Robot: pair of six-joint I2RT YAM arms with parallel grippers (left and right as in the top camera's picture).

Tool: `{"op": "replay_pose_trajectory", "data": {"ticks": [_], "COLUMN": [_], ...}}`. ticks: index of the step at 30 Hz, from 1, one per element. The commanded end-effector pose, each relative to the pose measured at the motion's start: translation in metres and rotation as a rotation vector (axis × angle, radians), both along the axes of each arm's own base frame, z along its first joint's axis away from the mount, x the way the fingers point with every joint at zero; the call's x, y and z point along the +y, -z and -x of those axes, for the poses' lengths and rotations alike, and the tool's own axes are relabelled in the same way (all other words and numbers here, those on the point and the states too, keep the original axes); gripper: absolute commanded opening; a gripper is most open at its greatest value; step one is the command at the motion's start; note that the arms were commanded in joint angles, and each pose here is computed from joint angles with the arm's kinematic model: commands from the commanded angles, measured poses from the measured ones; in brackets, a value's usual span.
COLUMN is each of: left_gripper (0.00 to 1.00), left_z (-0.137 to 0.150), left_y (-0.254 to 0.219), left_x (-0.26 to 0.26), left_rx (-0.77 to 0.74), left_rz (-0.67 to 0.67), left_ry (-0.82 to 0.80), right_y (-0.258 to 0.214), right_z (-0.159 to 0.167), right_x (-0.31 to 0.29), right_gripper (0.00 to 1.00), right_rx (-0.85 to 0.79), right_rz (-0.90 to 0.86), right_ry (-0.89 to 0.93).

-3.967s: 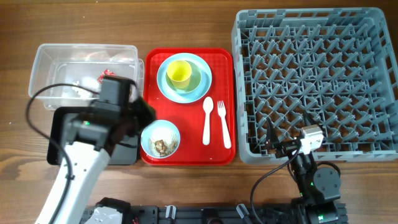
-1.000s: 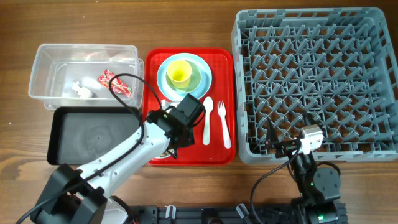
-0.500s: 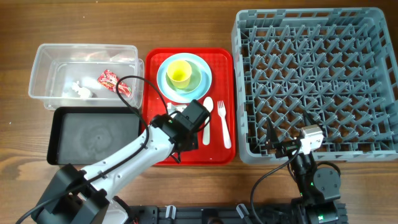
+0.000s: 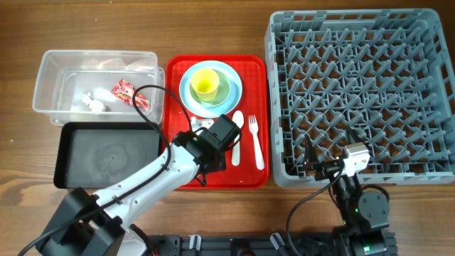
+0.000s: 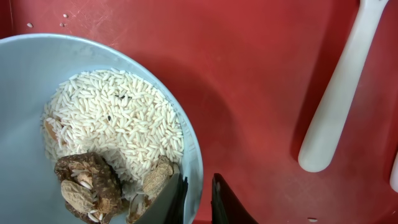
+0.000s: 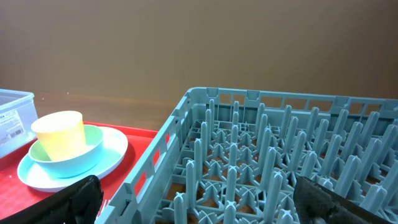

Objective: Sort waste into correct bins and load items into the dishwasher rack
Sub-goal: 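Move the left gripper to the rim of the blue bowl and grasp it, then lift the blue bowl and carry it left over the black tray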

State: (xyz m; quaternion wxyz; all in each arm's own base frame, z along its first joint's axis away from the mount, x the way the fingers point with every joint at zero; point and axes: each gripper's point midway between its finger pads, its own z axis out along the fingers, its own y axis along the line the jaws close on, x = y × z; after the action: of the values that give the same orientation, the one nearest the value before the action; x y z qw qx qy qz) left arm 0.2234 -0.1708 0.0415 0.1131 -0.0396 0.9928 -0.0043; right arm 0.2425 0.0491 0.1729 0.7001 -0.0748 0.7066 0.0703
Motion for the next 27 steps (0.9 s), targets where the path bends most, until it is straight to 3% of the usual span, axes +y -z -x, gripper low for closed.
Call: {"op": "replay_pose_trajectory", "data": {"ticks": [1, 18, 27], "left_gripper": [0.16, 0.04, 0.04], "left_z": [0.0, -0.004, -0.029], "left_y": [0.007, 0.01, -0.062], "left_x": [0.004, 0.0, -0.022], "left_rx": [-0.013, -0.041, -0.184], "left_rz": [-0.02, 0.006, 0.129], "left_ry": [0.005, 0.004, 0.029], "right_y": [-0.001, -0.001, -0.001], "right_z": [0.0, 0.0, 0.0], "right_x": [0.0, 0.0, 0.0], "right_gripper": [1.0, 1.0, 1.0], "right_rx": [-0.006, -0.006, -0.006], "right_rz": [0.005, 0.005, 0.005], "right_ry": [0.0, 0.0, 0.0]}}
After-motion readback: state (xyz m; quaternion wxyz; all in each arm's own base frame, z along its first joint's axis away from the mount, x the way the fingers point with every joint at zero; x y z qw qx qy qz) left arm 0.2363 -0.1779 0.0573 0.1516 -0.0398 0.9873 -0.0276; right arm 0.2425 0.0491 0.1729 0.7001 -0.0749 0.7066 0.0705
